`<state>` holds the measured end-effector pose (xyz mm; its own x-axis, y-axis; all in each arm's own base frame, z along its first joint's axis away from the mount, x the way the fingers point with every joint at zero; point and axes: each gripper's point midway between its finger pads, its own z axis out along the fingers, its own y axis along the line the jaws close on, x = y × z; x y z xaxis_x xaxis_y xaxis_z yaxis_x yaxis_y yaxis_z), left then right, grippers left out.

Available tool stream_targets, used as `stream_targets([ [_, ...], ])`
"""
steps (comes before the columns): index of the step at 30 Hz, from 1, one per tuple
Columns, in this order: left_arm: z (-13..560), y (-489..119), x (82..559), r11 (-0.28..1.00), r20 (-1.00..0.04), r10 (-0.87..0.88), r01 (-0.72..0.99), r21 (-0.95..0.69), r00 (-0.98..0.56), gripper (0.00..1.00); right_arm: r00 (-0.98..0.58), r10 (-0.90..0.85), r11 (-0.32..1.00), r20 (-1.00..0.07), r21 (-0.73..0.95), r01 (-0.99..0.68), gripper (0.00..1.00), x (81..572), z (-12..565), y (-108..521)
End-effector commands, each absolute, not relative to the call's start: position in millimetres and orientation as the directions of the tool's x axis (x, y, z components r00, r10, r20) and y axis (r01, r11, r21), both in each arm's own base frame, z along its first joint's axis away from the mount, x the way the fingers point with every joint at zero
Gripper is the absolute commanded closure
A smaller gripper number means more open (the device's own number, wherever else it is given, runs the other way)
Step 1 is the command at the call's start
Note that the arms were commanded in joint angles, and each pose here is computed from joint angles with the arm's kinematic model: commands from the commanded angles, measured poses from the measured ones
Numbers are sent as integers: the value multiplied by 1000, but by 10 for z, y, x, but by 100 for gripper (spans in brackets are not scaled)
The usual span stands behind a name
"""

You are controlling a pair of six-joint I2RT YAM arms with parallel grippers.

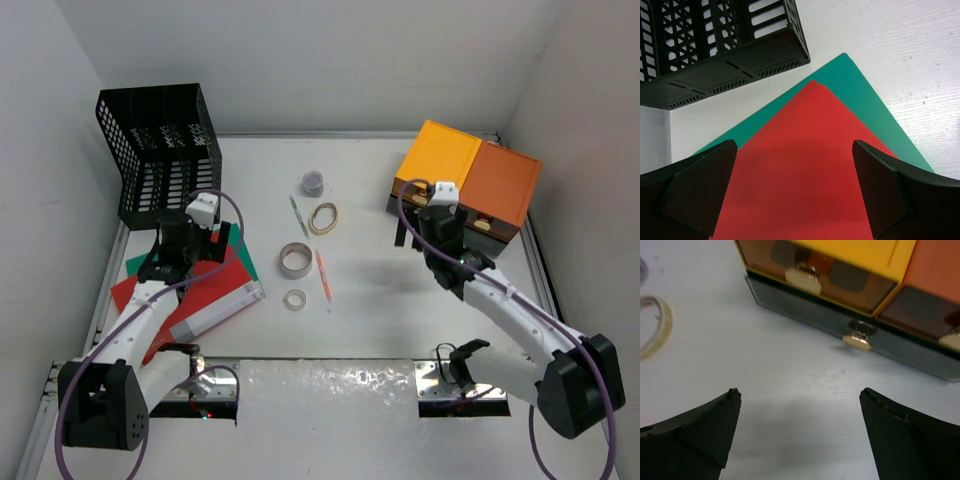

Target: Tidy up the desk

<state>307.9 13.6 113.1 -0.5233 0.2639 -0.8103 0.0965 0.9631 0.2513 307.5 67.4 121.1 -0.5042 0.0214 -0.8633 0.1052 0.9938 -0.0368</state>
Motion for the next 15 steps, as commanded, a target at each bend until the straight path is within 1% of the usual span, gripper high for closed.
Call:
stream_targets([
  [1, 1355, 167, 3178, 965, -849, 258, 72, 254, -461, 0, -439, 121, 988, -890, 63, 144, 2, 3372, 1620, 649],
  [2, 1350, 144, 3173, 963, -847, 267, 90, 255, -460, 0, -443, 130, 987, -887, 71, 147, 4, 3453, 1621, 631],
  [3, 1316, 116, 3151, 961, -839, 277, 116, 252, -468, 0, -448, 138, 988, -883, 89, 128, 12, 3509, 1639, 635],
  [5, 1314, -9, 3134, 951, -839, 305, 198, 239, -450, 1, -438, 139, 984, -888, 73, 165, 24, 3665, 1733, 515],
  [6, 1295, -46, 3106, 947, -836, 312, 223, 233, -451, 0, -436, 115, 981, -893, 33, 192, 35, 3702, 1763, 440],
  [7, 1304, -83, 3099, 942, -837, 320, 246, 230, -443, 0, -427, 114, 976, -897, 21, 218, 39, 3753, 1846, 394],
  [8, 1310, -91, 3095, 941, -839, 320, 250, 228, -439, 0, -425, 118, 971, -897, 15, 238, 42, 3780, 1850, 368],
  [12, 1300, -98, 3098, 940, -836, 323, 256, 227, -444, 0, -404, 197, 964, -893, 103, 244, 44, 3965, 1752, 496],
  [13, 1263, -106, 3103, 939, -830, 324, 264, 222, -454, 1, -401, 218, 963, -890, 128, 239, 43, 4011, 1736, 547],
  [14, 1266, -108, 3111, 938, -829, 326, 267, 222, -455, 0, -397, 252, 953, -883, 154, 262, 38, 4038, 1702, 556],
  [15, 1242, -103, 3116, 938, -824, 326, 266, 221, -464, 0, -412, 258, 947, -874, 143, 289, 33, 4073, 1586, 541],
])
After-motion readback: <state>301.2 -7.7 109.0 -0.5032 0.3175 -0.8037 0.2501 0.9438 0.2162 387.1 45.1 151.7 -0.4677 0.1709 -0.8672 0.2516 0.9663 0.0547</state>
